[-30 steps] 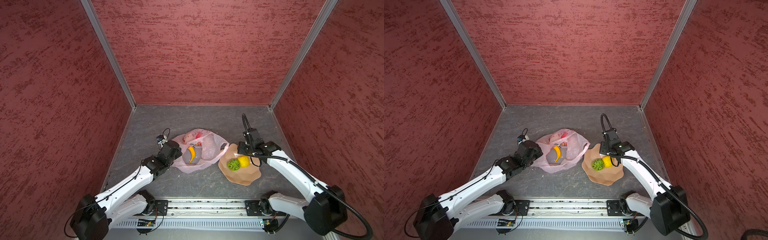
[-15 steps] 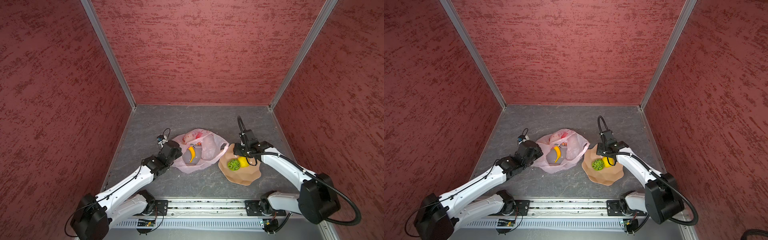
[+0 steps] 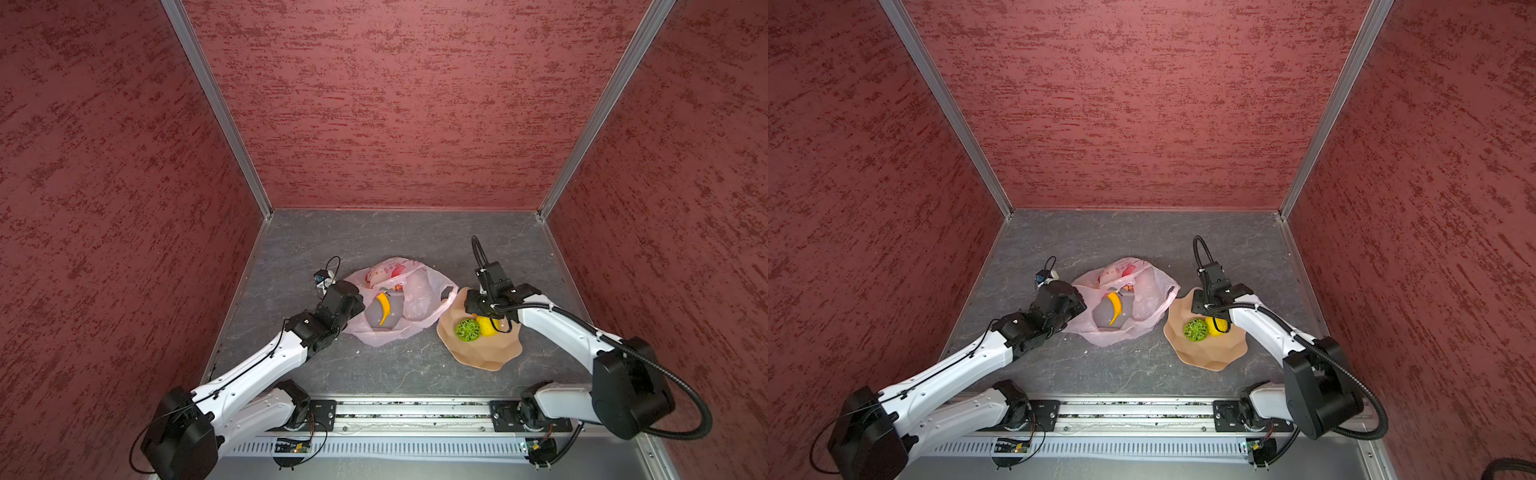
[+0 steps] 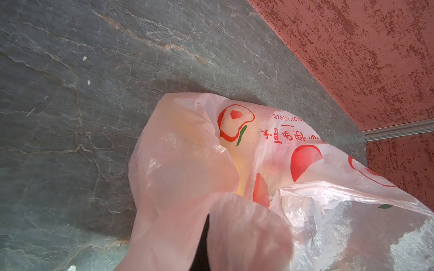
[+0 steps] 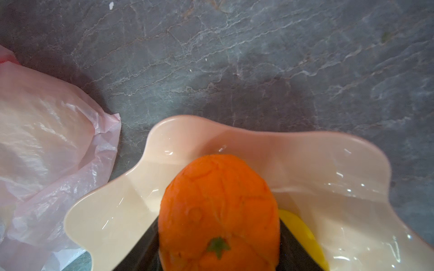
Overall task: Take the fake fruits out of the plastic bag
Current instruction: 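Carry the orange over the peach bowl and lower it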
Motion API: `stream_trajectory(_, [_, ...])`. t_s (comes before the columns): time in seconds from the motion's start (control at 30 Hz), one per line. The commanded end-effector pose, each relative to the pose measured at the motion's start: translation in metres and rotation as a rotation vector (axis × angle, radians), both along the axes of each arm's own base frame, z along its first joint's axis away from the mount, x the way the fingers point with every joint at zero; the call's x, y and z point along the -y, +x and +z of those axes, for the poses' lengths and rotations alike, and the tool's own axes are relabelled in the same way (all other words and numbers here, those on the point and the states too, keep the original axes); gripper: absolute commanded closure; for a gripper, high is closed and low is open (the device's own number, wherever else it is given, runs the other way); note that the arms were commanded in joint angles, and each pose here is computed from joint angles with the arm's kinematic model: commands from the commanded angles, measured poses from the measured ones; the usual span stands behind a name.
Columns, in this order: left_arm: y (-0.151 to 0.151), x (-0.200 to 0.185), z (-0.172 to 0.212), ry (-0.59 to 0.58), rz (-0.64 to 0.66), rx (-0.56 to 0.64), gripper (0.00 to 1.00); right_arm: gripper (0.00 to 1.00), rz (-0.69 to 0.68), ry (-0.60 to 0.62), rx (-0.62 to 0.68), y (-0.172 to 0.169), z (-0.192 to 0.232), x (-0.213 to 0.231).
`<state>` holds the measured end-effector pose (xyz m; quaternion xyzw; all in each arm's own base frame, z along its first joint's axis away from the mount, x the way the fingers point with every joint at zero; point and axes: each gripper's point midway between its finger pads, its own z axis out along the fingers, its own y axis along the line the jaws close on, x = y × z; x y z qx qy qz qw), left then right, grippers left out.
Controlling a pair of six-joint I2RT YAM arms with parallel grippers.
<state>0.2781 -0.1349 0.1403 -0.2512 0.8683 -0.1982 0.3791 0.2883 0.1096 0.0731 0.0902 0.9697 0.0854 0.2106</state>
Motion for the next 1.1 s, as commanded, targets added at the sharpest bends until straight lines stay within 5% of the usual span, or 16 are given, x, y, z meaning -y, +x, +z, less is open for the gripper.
stream_trajectory(0.0, [0.005, 0.003, 0.010, -0.013, -0.007, 0.025, 1.00, 0.60, 0.016, 0.017, -0.003, 0.001, -0.006, -0.007])
stream_trajectory(1.07, [0.001, -0.001, 0.009, -0.016, -0.002, 0.030, 1.00, 0.26, 0.021, -0.020, -0.003, 0.001, -0.002, -0.010])
